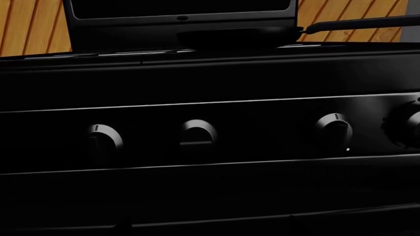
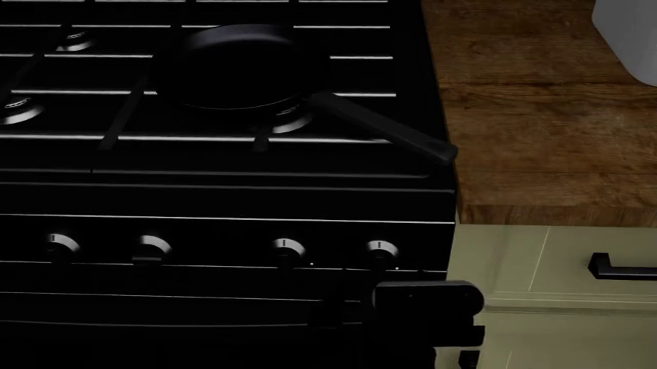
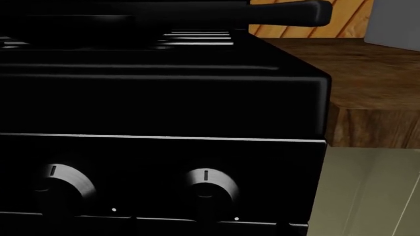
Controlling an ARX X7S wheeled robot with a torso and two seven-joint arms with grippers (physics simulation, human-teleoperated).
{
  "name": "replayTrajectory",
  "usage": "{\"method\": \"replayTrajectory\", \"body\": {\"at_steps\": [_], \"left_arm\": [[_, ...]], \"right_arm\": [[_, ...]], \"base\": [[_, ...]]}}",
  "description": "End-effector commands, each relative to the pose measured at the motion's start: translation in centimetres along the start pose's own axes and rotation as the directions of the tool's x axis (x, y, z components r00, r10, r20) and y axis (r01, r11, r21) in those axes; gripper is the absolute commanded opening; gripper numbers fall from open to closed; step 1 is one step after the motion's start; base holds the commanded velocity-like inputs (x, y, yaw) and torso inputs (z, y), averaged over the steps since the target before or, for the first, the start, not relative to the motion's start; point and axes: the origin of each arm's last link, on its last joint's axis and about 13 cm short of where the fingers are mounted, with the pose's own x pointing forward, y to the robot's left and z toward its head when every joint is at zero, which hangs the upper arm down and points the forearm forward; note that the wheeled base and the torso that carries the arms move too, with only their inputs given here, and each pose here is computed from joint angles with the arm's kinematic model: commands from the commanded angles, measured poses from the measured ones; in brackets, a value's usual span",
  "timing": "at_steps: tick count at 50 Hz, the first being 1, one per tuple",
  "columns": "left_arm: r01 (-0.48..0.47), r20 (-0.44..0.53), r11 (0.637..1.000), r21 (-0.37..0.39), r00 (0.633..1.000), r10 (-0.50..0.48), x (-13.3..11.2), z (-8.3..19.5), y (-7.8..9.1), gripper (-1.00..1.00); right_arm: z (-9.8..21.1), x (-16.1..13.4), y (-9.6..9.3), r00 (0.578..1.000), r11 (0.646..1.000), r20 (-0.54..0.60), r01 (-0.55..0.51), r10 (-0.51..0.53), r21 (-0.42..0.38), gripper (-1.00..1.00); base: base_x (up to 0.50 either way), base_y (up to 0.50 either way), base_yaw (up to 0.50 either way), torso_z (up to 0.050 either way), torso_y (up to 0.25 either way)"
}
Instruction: Turn on the front right burner of the stove.
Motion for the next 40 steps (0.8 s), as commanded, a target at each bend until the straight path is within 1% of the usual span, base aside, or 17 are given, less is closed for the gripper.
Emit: {"method": "replayTrajectory", "body": {"at_steps": [1, 5, 7, 18, 38, 40], "left_arm": [[0.005, 0.005, 1.0, -0.003, 1.0, -0.005, 0.0, 0.0, 0.0, 1.0], [0.007, 0.006, 1.0, -0.005, 1.0, -0.007, 0.0, -0.3, -0.1, 1.0], [0.008, 0.005, 1.0, -0.004, 1.0, -0.008, 0.1, 0.1, -0.1, 1.0], [0.008, 0.006, 1.0, -0.004, 1.0, -0.008, 0.0, 0.1, -0.1, 1.0], [0.011, 0.009, 1.0, -0.008, 1.0, -0.011, -0.1, 0.1, 0.0, 1.0], [0.013, 0.009, 1.0, -0.008, 1.0, -0.013, -0.1, -0.4, -0.1, 1.0]], "right_arm": [[-0.2, 1.0, 0.3, 1.0, 1.0, -0.008, 0.01, -0.01, 0.005, 1.0], [0.1, 1.3, 0.2, 1.0, 1.0, 0.001, 0.014, -0.014, 0.0, 1.0], [0.2, 1.4, 0.2, 1.0, 1.0, 0.001, 0.014, -0.014, -0.001, 1.0], [0.4, 2.0, 0.0, 1.0, 1.0, 0.001, 0.017, -0.017, -0.015, 1.0], [-1.1, 3.2, 0.2, 0.999, 1.0, -0.038, 0.017, -0.017, -0.019, 1.0], [-1.1, 3.3, 0.2, 0.999, 1.0, -0.039, 0.018, -0.018, -0.019, 1.0]], "base": [[0.0, 0.0, 0.0, 0.0, 0.0], [0.0, 0.0, 0.0, 0.0, 0.0], [0.0, 0.0, 0.0, 0.0, 0.0], [0.0, 0.0, 0.0, 0.0, 0.0], [0.0, 0.0, 0.0, 0.0, 0.0], [0.0, 0.0, 0.0, 0.0, 0.0]]}}
